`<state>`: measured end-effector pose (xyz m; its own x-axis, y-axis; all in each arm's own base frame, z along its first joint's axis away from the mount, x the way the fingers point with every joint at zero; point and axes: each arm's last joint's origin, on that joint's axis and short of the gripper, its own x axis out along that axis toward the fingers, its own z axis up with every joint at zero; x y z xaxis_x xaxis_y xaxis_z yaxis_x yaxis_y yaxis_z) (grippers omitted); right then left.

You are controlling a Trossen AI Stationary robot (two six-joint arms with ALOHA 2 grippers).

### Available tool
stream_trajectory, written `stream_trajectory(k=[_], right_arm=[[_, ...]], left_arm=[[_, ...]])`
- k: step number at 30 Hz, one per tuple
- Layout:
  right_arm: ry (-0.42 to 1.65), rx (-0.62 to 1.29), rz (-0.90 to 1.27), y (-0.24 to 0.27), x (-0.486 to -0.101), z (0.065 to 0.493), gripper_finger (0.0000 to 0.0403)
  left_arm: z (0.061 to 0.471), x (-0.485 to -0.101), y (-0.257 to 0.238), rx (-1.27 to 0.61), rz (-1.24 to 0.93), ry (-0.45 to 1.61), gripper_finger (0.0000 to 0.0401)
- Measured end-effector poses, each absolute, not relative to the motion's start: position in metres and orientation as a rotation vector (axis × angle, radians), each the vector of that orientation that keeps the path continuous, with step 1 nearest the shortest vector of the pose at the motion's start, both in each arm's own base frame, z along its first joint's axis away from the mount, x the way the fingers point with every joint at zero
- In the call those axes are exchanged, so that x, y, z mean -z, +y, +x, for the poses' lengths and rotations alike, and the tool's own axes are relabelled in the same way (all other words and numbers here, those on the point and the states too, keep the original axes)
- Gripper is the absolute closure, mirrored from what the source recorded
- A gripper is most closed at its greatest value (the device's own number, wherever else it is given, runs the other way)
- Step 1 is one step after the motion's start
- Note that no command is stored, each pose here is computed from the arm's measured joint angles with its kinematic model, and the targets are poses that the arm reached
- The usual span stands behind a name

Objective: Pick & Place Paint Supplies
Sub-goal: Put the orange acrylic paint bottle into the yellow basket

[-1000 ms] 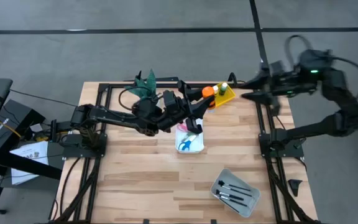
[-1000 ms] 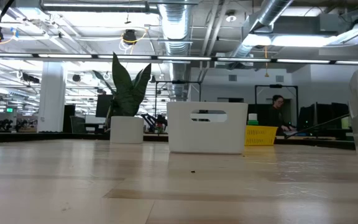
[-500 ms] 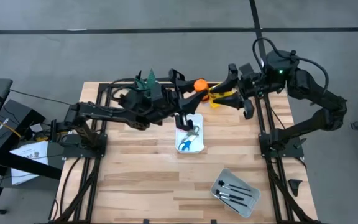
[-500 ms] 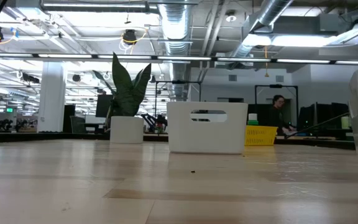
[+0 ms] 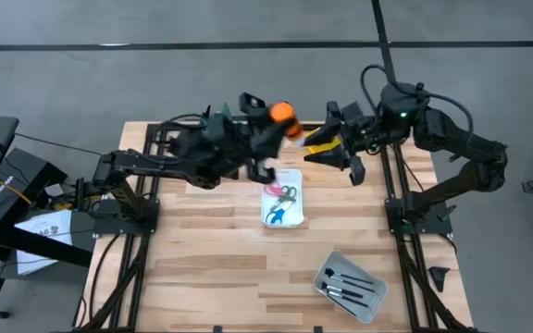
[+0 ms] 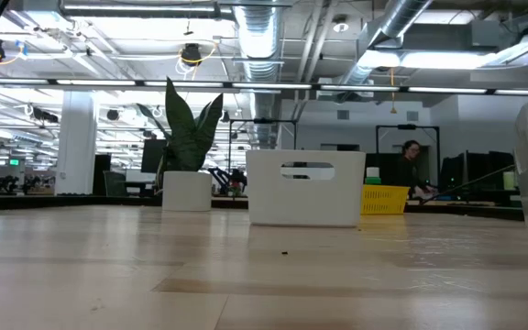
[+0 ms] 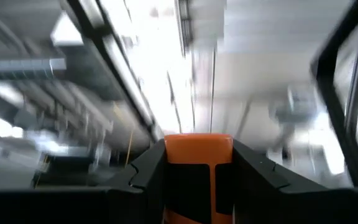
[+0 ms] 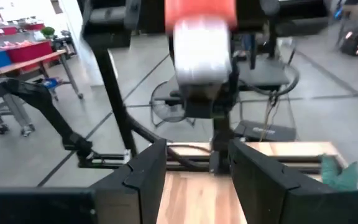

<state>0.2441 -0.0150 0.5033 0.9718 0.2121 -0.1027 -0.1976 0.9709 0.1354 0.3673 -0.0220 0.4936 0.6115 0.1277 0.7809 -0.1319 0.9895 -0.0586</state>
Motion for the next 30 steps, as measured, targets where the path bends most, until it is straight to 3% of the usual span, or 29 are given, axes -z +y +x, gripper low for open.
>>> stream_trajectory(k=[8, 13, 21, 25, 30], right_arm=[[-0.103, -0.108, -0.142, -0.007, -0.528, 0.229, 0.0234], [-0.163, 0.037, -0.385, -0.002, -0.533, 0.234, 0.0234], [-0.040, 0.253, -0.836, 0.009, -0.524, 0.254, 0.0234], [-0.039, 0.335, -0.948, 0.012, -0.525, 0.261, 0.0235], [-0.073, 0.402, -1.062, 0.012, -0.533, 0.260, 0.0234]], left_arm=[[0.335, -0.510, -0.018, -0.101, -0.224, -1.286, 0.0265], [0.333, -0.509, -0.015, -0.133, -0.368, -1.309, 0.0265], [0.333, -0.506, -0.009, -0.227, -0.680, -1.326, 0.0265], [0.334, -0.504, -0.010, -0.278, -0.744, -1.317, 0.0265], [0.334, -0.506, -0.014, -0.202, -0.870, -1.330, 0.0265]])
